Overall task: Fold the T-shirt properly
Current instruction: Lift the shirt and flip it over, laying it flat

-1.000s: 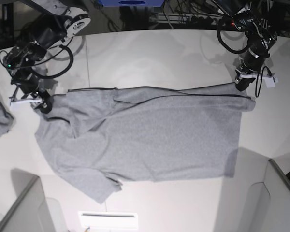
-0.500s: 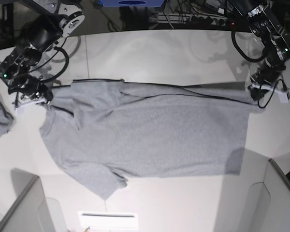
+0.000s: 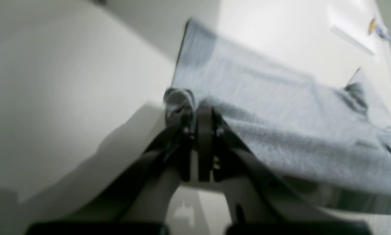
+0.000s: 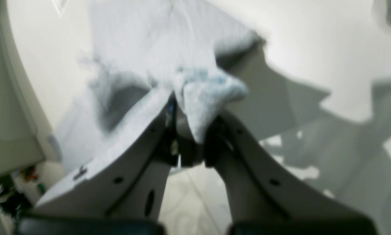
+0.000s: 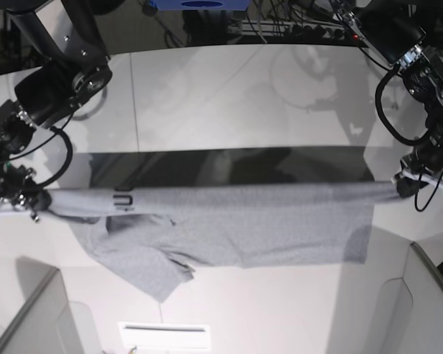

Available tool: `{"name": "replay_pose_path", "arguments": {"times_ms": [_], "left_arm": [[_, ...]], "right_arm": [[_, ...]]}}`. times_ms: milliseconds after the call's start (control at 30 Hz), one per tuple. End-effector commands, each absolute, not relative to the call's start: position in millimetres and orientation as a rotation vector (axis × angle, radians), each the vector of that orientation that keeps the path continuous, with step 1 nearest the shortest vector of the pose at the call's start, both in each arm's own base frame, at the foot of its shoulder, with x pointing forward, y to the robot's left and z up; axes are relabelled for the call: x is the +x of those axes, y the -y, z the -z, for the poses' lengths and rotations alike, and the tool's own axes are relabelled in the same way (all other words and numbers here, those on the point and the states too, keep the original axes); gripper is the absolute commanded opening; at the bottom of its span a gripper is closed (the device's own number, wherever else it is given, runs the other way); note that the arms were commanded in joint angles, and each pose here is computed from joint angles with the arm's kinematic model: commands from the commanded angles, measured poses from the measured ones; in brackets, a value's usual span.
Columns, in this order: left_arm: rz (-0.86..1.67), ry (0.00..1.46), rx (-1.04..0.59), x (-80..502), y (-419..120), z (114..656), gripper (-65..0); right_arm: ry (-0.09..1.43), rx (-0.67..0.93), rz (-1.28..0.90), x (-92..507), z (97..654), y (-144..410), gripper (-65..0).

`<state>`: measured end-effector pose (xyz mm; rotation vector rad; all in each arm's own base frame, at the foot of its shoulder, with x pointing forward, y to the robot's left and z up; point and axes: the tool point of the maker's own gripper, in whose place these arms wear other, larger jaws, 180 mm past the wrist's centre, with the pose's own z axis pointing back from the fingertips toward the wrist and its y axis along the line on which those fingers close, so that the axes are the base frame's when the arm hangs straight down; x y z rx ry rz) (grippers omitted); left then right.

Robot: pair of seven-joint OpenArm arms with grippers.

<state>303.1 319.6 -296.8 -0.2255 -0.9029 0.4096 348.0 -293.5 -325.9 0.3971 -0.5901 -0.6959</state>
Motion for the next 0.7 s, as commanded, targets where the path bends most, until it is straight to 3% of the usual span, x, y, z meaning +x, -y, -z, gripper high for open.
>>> {"name": "replay_pose_path", "arguments": {"times_ms": [0,233,667], "left_arm": [[-0.402,0.957,-0.203,306.8,-326.7,281.5,-65.0],[-0.375,0.841,-0.149,257.4,-318.9,311.8,-65.0],[-0.382,0.591,-0.093,168.9,-318.7,366.5,-65.0]], "right_arm": [[0.631,0.369,0.704,350.5,315.9,306.2,-65.0],[0.511,0.310,0.731,302.7,365.1,307.7,-65.0],[0.443,0.264,0.778,224.5,419.3,311.9,-65.0]]}}
